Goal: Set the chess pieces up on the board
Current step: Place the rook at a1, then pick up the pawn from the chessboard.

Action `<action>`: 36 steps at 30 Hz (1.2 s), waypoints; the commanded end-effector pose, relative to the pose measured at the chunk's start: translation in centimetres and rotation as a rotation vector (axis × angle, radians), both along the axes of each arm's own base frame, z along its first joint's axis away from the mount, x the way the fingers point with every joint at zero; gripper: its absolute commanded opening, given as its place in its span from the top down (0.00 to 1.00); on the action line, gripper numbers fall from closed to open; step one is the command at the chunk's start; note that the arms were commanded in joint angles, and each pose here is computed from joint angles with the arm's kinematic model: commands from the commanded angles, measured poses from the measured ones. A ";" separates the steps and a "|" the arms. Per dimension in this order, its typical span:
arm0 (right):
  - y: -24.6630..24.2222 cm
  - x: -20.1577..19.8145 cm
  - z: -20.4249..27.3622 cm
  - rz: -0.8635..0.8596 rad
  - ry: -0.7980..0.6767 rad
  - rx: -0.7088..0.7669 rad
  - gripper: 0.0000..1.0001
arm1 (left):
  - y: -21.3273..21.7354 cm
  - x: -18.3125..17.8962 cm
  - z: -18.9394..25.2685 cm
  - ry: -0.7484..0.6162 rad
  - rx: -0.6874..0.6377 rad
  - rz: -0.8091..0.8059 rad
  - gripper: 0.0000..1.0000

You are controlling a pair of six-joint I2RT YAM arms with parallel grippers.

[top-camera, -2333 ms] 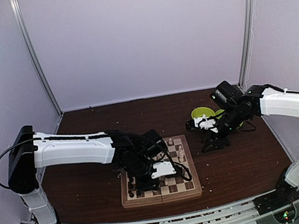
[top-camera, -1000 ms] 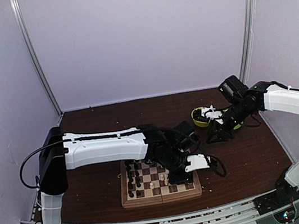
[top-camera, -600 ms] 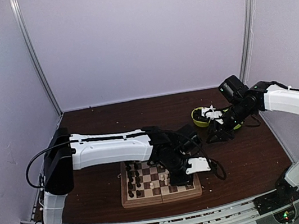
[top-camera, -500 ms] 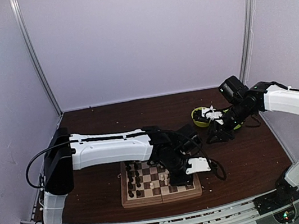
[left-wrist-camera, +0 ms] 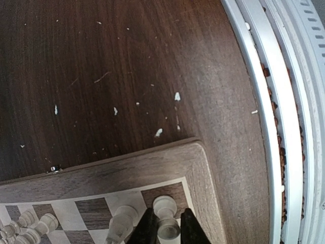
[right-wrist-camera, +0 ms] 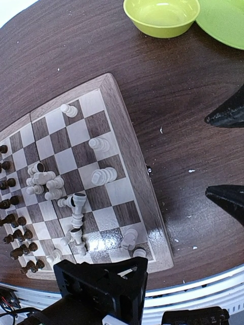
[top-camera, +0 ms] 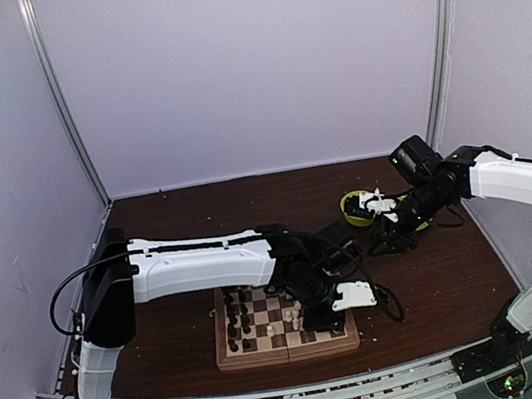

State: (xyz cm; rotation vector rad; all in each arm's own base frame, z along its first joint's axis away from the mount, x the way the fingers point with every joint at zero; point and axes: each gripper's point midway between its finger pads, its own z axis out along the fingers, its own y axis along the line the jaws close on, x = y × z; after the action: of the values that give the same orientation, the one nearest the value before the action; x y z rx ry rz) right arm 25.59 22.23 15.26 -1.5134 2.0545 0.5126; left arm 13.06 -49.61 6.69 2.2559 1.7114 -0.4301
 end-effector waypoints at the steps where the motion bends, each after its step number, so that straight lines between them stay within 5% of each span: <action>1: -0.1 -0.3 0.1 0.009 0.000 0.011 0.61 | -0.6 -0.4 0.0 0.006 -0.009 -0.023 0.79; 10: 0.0 -0.4 0.1 0.012 0.002 0.013 0.61 | -0.6 -0.2 0.8 -0.022 -0.017 -0.015 0.70; 21: 0.0 -0.5 0.0 0.019 0.010 0.015 0.61 | 2.1 1.7 10.1 -0.168 -0.251 0.144 0.62; 28: 0.1 -0.6 0.0 0.028 0.019 0.017 0.61 | 8.6 4.3 5.9 -0.100 -0.116 0.373 0.60; 36: 0.1 -0.7 -0.3 0.028 0.030 0.015 0.61 | 12.3 4.2 0.9 -0.001 0.051 0.430 0.60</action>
State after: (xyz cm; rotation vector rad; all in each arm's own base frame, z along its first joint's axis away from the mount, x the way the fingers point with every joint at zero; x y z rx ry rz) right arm 25.20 22.49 15.35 -1.5257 2.0423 0.5456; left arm 17.79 -38.26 8.70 1.8413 2.0739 -0.2732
